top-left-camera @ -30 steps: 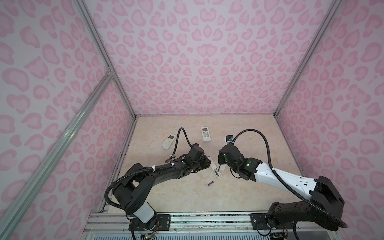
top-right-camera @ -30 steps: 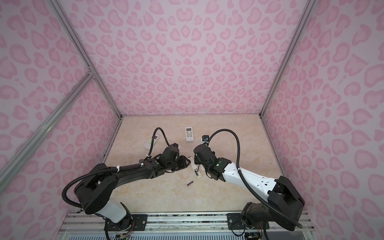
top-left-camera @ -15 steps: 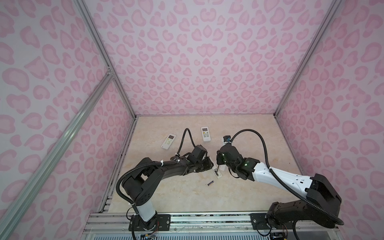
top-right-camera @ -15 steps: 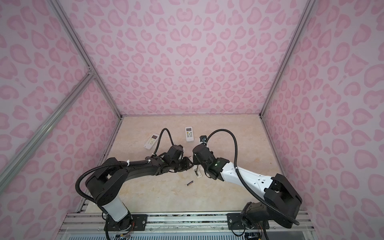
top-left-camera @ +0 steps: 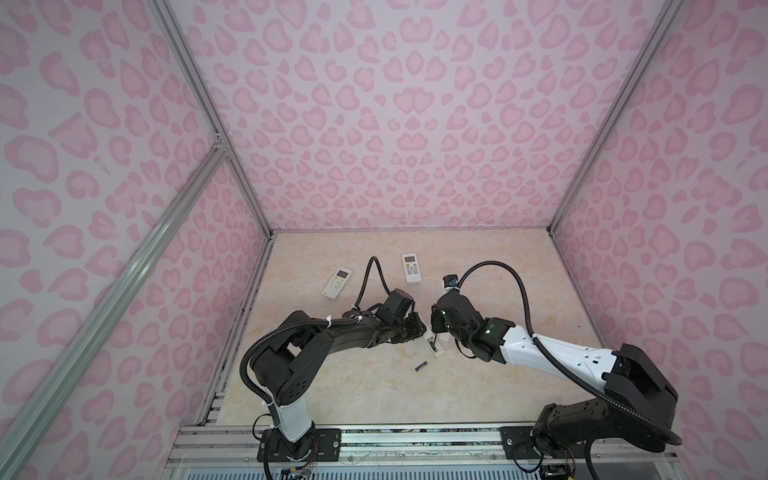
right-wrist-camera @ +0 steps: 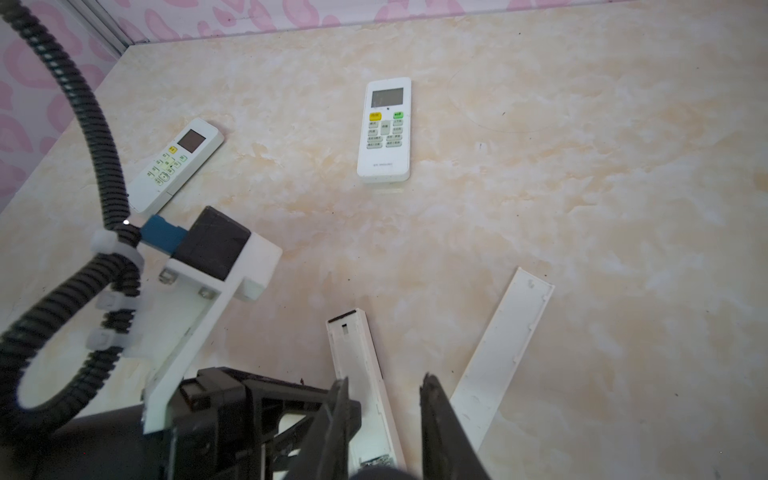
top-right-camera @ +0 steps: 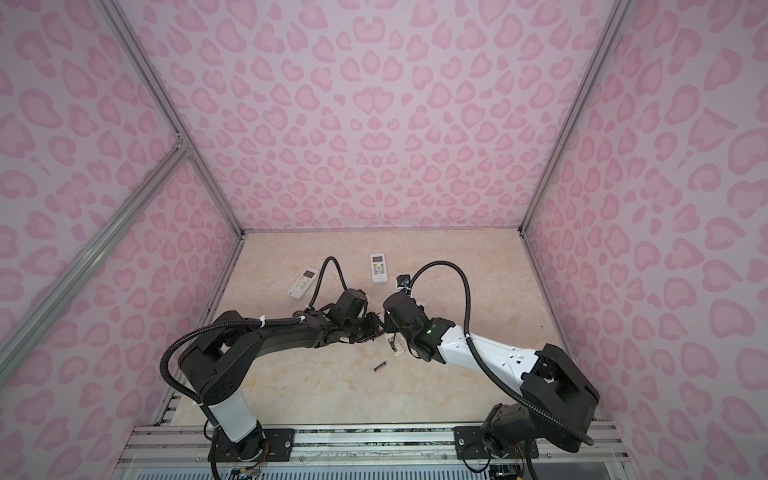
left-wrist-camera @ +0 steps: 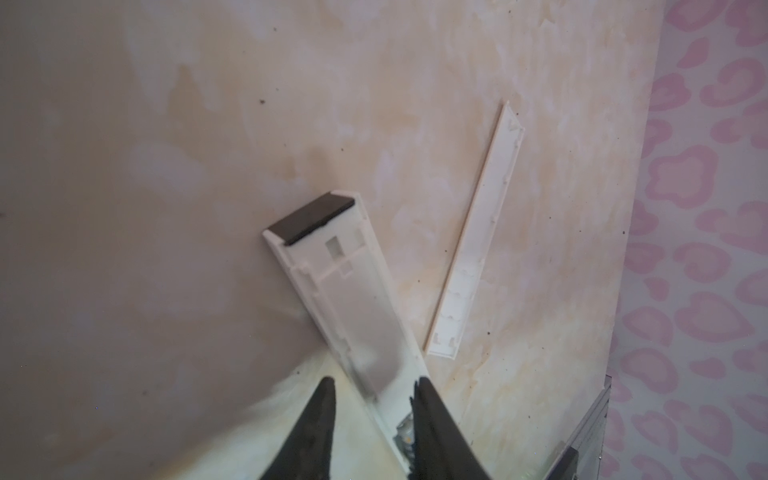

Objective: Unload the batteries from the remote control

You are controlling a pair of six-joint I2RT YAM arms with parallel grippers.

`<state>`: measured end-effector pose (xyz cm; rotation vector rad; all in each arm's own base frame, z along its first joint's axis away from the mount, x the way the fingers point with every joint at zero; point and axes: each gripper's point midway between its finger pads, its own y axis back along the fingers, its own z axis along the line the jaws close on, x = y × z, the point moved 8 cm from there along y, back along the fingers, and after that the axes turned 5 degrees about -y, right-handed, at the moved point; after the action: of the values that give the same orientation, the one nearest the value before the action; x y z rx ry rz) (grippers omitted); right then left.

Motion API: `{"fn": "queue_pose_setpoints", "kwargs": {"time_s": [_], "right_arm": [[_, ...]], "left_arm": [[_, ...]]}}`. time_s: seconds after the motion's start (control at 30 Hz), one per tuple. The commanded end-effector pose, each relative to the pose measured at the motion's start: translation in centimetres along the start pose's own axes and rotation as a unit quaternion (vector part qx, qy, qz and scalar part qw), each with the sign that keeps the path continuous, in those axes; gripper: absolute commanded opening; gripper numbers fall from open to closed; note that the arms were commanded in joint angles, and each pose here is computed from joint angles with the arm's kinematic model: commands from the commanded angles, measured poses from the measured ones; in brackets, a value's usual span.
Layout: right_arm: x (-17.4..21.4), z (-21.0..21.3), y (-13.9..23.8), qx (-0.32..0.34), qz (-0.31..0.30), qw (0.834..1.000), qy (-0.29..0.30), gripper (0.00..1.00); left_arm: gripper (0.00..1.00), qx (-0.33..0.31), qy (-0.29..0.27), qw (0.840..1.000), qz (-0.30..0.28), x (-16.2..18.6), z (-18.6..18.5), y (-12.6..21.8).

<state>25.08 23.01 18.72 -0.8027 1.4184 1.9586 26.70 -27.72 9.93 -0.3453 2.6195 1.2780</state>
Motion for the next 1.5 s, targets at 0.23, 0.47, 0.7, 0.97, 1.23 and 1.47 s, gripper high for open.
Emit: {"fn": "queue_pose_setpoints", "kwargs": {"time_s": [0.23, 0.47, 0.7, 0.97, 1.23, 1.47], "right_arm": [[1.2, 0.8, -0.1, 0.031, -0.014, 0.998, 0.059, 0.00], [1.4, 1.5, 0.4, 0.040, -0.034, 0.994, 0.095, 0.00], [2.3, 3.9, 0.8, 0.074, -0.060, 0.978, 0.184, 0.00], [2.9, 5.6, 0.9, 0.056, -0.065, 0.976, 0.201, 0.00], [1.0, 5.7, 2.8, 0.038, -0.095, 0.981, 0.165, 0.00], [-0.9, 3.9, 3.9, 0.007, -0.120, 0.989, 0.083, 0.00]], "left_arm": [[0.35, -0.012, 0.012, 1.000, 0.003, -0.3, 0.6, -1.2], [0.35, -0.027, 0.014, 0.999, 0.012, -0.1, 1.2, -1.8], [0.35, -0.032, 0.013, 0.999, 0.024, 0.1, 1.5, -2.2], [0.35, -0.036, 0.008, 0.999, 0.027, 0.2, 1.6, -2.1], [0.34, -0.033, -0.001, 0.999, 0.027, 0.0, 1.3, -2.0], [0.34, -0.021, -0.012, 0.999, 0.025, -0.2, 0.6, -1.5]]}}
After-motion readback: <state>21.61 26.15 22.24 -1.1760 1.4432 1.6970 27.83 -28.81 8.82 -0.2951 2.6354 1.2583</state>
